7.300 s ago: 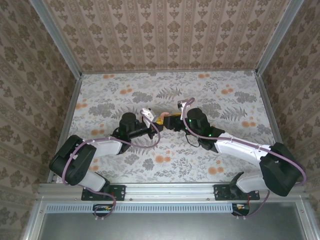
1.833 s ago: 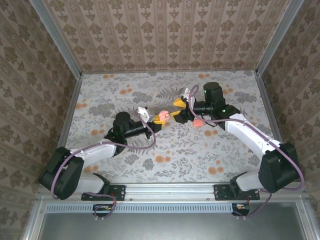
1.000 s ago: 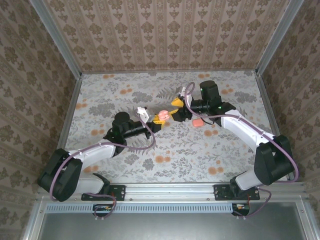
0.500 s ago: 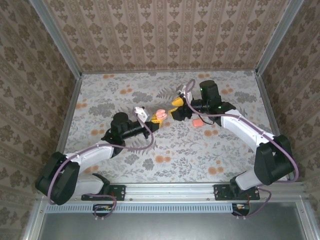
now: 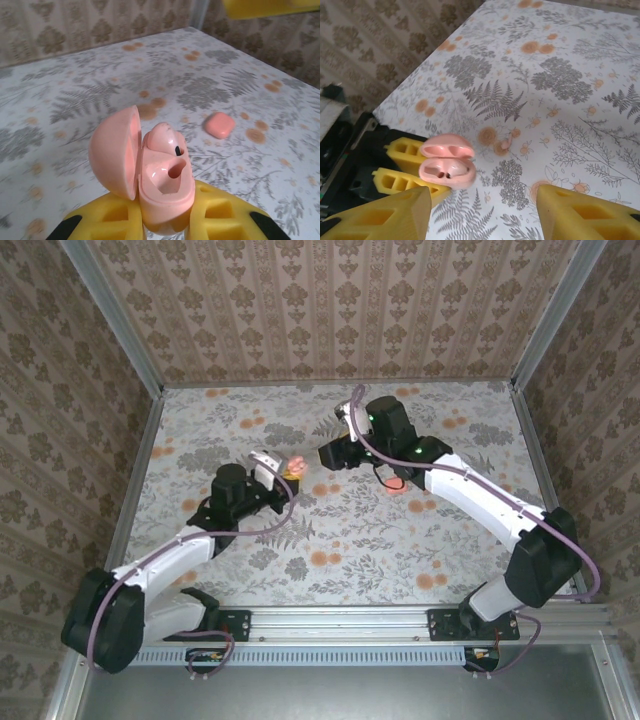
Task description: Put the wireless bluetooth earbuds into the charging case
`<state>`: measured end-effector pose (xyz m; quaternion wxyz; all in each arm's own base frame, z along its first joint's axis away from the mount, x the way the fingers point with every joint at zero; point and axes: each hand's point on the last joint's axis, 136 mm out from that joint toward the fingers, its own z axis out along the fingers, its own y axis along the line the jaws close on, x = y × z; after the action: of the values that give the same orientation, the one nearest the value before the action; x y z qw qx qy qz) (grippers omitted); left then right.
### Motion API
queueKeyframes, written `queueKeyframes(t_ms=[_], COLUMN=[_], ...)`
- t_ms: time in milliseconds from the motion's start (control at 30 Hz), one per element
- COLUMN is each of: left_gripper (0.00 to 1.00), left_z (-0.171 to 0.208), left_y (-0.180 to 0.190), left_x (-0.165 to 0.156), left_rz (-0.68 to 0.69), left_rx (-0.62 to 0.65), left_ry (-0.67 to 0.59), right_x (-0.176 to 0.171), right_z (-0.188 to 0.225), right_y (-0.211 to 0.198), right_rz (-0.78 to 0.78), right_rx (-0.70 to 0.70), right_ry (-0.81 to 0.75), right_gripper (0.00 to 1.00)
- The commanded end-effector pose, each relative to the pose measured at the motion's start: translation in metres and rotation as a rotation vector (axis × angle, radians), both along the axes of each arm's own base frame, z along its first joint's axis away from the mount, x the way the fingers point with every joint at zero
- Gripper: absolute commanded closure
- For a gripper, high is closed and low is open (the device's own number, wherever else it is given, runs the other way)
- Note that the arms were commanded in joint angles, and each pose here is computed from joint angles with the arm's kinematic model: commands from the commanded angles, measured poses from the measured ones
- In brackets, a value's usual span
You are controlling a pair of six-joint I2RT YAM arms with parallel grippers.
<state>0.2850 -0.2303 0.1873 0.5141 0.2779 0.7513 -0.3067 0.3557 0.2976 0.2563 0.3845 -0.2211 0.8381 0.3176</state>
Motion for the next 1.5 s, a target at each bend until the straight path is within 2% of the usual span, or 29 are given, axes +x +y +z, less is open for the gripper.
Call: queueKeyframes(t_ms=[0, 233, 567, 733, 967, 1467], left_gripper=[0.9, 0.9, 0.89, 0.89, 0.89, 0.89], left_z=[-0.002, -0.007, -0.005, -0.001, -0.002, 0.006], left_y=[0.027, 0.077, 0.13, 0.15, 0.155, 0.155], left_x=[0.007, 0.017, 0.023, 0.024, 0.024, 0.023], left_rz=[0.129, 0.324, 0.5, 0.564, 0.571, 0.565], left_rx=[-0.007, 0.006, -0.03, -0.05, -0.072, -0.083], left_ry=[0.078, 0.181, 0.26, 0.269, 0.278, 0.247], right_x=[0.023, 0.042, 0.057, 0.063, 0.063, 0.061], right_z=[-0.012, -0.042, -0.11, -0.142, -0.181, -0.218], right_y=[-0.008, 0.017, 0.071, 0.095, 0.118, 0.135], right_rz=[-0.219, -0.321, -0.321, -0.301, -0.255, -0.226], right_rx=[0.043, 0.057, -0.138, -0.182, -0.24, -0.255], right_ry=[0.146, 0.268, 0.327, 0.348, 0.357, 0.375], right_gripper=[0.45, 0.47, 0.48, 0.48, 0.47, 0.49])
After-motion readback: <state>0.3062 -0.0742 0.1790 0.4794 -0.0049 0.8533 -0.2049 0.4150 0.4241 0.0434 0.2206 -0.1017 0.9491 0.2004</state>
